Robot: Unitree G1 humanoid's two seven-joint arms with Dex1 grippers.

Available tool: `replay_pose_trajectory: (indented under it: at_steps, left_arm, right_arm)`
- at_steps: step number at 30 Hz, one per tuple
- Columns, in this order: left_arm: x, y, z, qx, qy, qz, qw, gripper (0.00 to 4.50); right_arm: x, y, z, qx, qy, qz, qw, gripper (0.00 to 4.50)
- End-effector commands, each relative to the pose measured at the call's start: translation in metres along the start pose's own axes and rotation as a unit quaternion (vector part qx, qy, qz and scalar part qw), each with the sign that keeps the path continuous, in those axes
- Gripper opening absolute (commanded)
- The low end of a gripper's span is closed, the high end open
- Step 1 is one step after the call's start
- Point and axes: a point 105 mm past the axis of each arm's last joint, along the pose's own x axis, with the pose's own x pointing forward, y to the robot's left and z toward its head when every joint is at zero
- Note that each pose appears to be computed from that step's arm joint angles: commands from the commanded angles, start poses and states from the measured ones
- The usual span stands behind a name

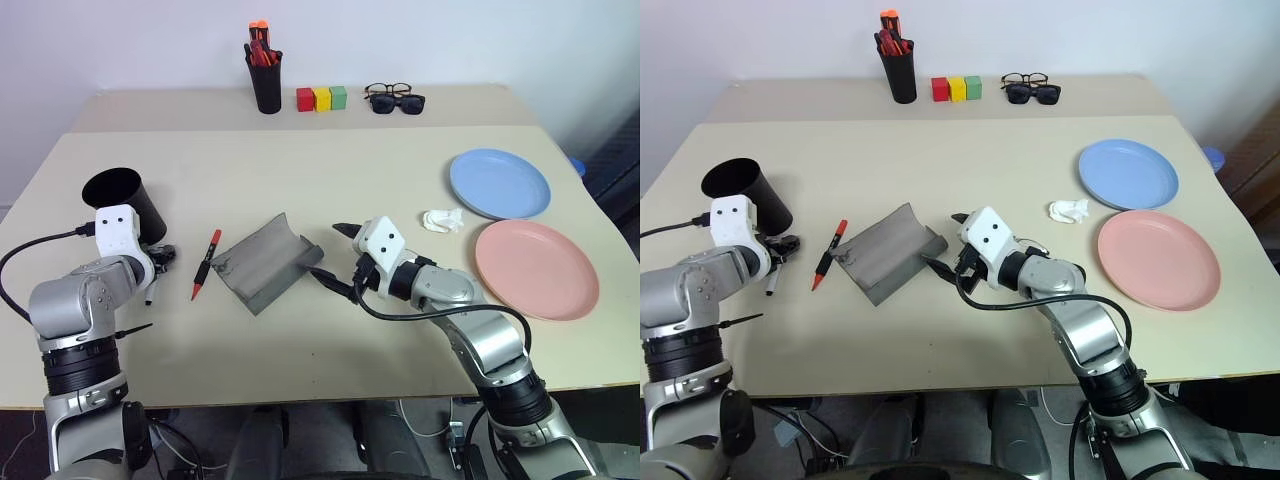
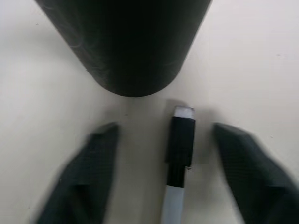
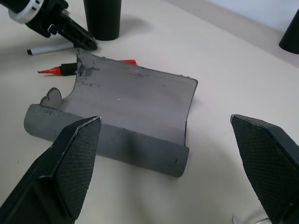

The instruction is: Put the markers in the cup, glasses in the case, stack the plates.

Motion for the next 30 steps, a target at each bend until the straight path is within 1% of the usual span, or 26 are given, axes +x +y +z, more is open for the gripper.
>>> replay_pose_trajectory:
  at_steps: [1, 3, 4, 5, 6, 7, 9, 10, 11, 13, 14, 17, 18, 19, 21, 24, 27, 30]
  left_arm:
    - [-0.002, -0.001, -0.01, 0.007, 0.018, -0.011, 1.0, 1.04]
    - [-0.008, 0.002, -0.006, 0.028, -0.002, -0.01, 1.0, 0.05]
    - [-0.01, 0.002, -0.004, 0.035, -0.011, -0.012, 0.999, 0.05]
    - [-0.016, 0.003, -0.001, 0.06, -0.032, -0.013, 0.998, 0.05]
    - [-0.021, 0.003, 0.003, 0.079, -0.055, -0.018, 0.995, 0.05]
    - [-0.029, 0.002, 0.01, 0.11, -0.091, -0.027, 0.989, 0.05]
    - [-0.049, -0.006, 0.02, 0.165, -0.166, -0.058, 0.97, 0.05]
    - [-0.057, -0.009, 0.022, 0.184, -0.191, -0.07, 0.962, 0.05]
    - [-0.072, -0.016, 0.026, 0.191, -0.225, -0.105, 0.95, 0.05]
    - [-0.101, -0.028, 0.04, 0.171, -0.289, -0.168, 0.927, 0.05]
    - [-0.11, -0.03, 0.045, 0.163, -0.309, -0.184, 0.919, 0.05]
    - [-0.124, -0.022, 0.09, 0.104, -0.397, -0.146, 0.9, 0.05]
    - [-0.128, -0.016, 0.114, 0.09, -0.434, -0.105, 0.89, 0.05]
    - [-0.128, -0.01, 0.132, 0.082, -0.455, -0.059, 0.885, 0.05]
    - [-0.127, 0.001, 0.156, 0.078, -0.482, 0.008, 0.873, 0.05]
    - [-0.119, 0.016, 0.173, 0.071, -0.493, 0.064, 0.865, 0.05]
    - [-0.099, 0.016, 0.176, 0.103, -0.491, 0.087, 0.861, 0.05]
    - [-0.083, 0.016, 0.169, 0.106, -0.495, 0.088, 0.858, 0.05]
  right_arm:
    - [-0.002, 0.003, 0.016, -0.008, -0.027, 0.005, 1.0, 4.5]
    - [-0.002, 0.008, 0.017, -0.002, -0.029, 0.024, 0.999, 4.5]
    - [-0.002, 0.01, 0.017, -0.001, -0.03, 0.03, 0.999, 4.5]
    - [-0.002, 0.012, 0.018, 0.004, -0.031, 0.042, 0.999, 4.5]
    - [-0.003, 0.014, 0.018, 0.007, -0.033, 0.051, 0.998, 4.5]
    - [-0.003, 0.015, 0.019, 0.009, -0.035, 0.06, 0.998, 4.5]
    - [-0.002, 0.015, 0.021, 0.01, -0.039, 0.07, 0.997, 4.5]
    - [-0.001, 0.015, 0.021, 0.01, -0.04, 0.073, 0.997, 4.5]
    - [0.0, 0.015, 0.022, 0.009, -0.042, 0.077, 0.996, 4.5]
    - [0.002, 0.015, 0.023, 0.007, -0.045, 0.084, 0.995, 4.5]
    - [0.004, 0.015, 0.023, 0.007, -0.046, 0.087, 0.995, 4.5]
    - [0.013, 0.009, 0.032, -0.003, -0.066, 0.077, 0.995, 4.5]
    - [0.02, 0.001, 0.044, -0.002, -0.089, 0.056, 0.994, 4.5]
    - [0.026, -0.005, 0.055, 0.002, -0.109, 0.043, 0.993, 4.5]
    - [0.034, -0.009, 0.072, 0.01, -0.136, 0.036, 0.99, 4.5]
    - [0.04, -0.005, 0.081, 0.016, -0.153, 0.046, 0.987, 4.5]
    - [0.043, 0.004, 0.08, 0.013, -0.157, 0.059, 0.986, 4.5]
    - [0.044, 0.009, 0.079, 0.014, -0.157, 0.062, 0.986, 4.5]
